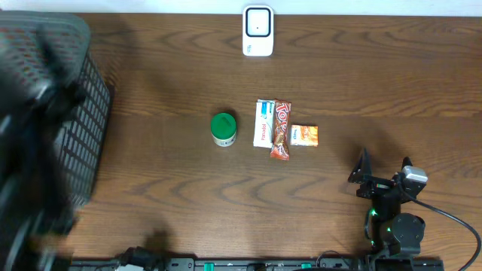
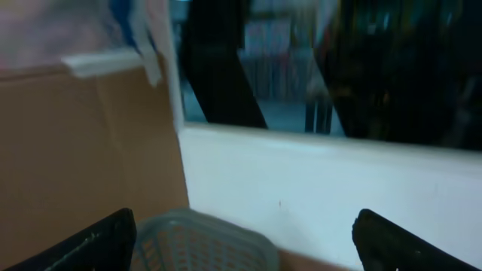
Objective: Scan the item barcode
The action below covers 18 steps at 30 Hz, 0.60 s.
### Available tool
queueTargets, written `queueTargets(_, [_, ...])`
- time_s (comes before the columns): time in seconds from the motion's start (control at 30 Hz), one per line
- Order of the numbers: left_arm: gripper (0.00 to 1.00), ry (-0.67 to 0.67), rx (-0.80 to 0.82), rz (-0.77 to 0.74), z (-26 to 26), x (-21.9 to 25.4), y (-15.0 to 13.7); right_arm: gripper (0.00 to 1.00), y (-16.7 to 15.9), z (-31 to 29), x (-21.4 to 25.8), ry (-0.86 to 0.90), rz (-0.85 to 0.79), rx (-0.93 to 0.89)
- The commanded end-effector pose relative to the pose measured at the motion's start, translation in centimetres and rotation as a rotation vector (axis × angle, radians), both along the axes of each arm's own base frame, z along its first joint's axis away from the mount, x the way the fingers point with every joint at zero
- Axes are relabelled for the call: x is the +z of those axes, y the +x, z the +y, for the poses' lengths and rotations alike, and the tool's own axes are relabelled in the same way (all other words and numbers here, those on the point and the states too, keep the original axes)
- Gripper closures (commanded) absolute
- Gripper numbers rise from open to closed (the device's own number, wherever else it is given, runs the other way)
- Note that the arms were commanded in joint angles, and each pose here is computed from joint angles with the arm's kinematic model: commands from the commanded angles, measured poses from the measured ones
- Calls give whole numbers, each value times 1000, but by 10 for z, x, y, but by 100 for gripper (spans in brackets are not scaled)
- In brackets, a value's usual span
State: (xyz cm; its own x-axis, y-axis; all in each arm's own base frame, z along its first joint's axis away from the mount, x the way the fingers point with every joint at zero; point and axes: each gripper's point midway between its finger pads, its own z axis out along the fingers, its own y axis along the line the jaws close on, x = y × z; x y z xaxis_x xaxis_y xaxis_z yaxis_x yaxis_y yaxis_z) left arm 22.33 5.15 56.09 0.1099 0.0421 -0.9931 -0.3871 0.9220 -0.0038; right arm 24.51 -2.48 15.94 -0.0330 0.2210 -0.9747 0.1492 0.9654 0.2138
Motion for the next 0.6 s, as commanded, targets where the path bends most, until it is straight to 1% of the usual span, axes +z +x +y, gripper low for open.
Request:
queueTargets(0.0, [8, -44, -11, -94, 9, 5, -46, 1, -1, -5, 0, -5, -1, -25])
queueTargets(0.1, [8, -68, -13, -171, 17, 5, -81, 1, -2, -10, 5, -24, -17, -58])
queueTargets(0.17, [8, -79, -14, -222, 21, 4, -101, 1, 0, -5, 20, 5, -84, -25])
queueTargets(0.27, [8, -93, -12, -288, 27, 2, -125, 1, -2, 32, 57, 14, -233, 189])
queueTargets(0.3, [8, -99, -11, -316, 29, 1, -133, 1, -5, 43, 68, 42, -276, 257])
queueTargets(0.33, [8, -102, -10, -329, 30, -1, -137, 1, -5, 46, 70, 64, -279, 278])
queueTargets(0.37, [8, -104, -9, -340, 30, -2, -139, 1, -6, 51, 71, 83, -269, 305])
queueTargets(0.43, [8, -108, -10, -357, 31, -5, -141, 1, -5, 58, 61, 118, -182, 344])
queueTargets(0.5, [8, -109, -10, -361, 30, -8, -138, 1, -3, 60, 44, 182, -49, 348])
queueTargets(0.57, [8, -108, -10, -358, 29, -11, -134, 1, -4, 65, 34, 206, 65, 366])
